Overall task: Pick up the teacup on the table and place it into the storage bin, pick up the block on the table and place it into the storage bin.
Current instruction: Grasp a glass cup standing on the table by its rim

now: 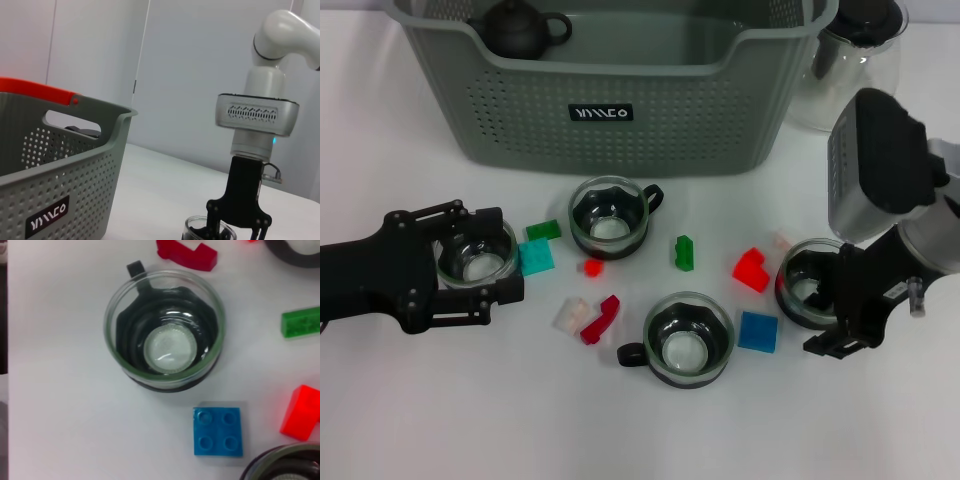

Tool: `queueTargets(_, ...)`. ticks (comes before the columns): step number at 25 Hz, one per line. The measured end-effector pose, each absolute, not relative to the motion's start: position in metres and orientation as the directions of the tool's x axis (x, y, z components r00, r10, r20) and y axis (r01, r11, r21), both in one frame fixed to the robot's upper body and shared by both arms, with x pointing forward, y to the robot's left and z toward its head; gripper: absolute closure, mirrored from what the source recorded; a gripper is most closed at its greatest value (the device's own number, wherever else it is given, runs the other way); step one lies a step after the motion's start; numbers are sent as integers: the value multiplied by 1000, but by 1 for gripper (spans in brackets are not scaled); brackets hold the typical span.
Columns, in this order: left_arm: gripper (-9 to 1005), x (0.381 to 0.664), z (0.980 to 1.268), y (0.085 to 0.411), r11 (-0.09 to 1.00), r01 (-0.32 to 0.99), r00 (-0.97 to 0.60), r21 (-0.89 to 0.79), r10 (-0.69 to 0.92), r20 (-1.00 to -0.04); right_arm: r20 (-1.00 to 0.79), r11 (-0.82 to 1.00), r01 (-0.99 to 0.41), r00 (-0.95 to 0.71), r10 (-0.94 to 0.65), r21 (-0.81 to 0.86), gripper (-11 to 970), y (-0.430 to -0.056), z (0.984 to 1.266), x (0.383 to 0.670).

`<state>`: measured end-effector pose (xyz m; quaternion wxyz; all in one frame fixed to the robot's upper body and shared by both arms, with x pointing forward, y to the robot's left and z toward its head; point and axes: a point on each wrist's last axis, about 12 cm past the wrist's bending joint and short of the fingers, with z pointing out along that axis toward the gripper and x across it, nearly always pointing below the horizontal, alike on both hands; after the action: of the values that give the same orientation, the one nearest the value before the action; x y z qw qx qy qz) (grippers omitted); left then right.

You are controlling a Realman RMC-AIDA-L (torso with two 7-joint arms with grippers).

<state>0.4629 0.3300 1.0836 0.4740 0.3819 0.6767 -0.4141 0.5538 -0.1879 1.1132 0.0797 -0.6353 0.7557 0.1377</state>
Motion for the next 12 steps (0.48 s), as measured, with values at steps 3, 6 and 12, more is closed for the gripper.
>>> queueTargets(3, 137, 463, 1084, 330, 366, 909, -259, -199, 124, -958, -303, 163, -981, -187, -934, 103, 324, -189, 1114, 555)
queueTargets(6, 137, 463, 1083, 330, 365, 909, -260, -200, 122, -958, -307, 167, -981, -190, -933, 100, 379, -190, 1115, 556)
queueTargets(12, 136, 461, 1083, 331, 368, 907, -264, -204, 121, -957, -309, 174, -980, -197, -930, 100, 649, -192, 1118, 557)
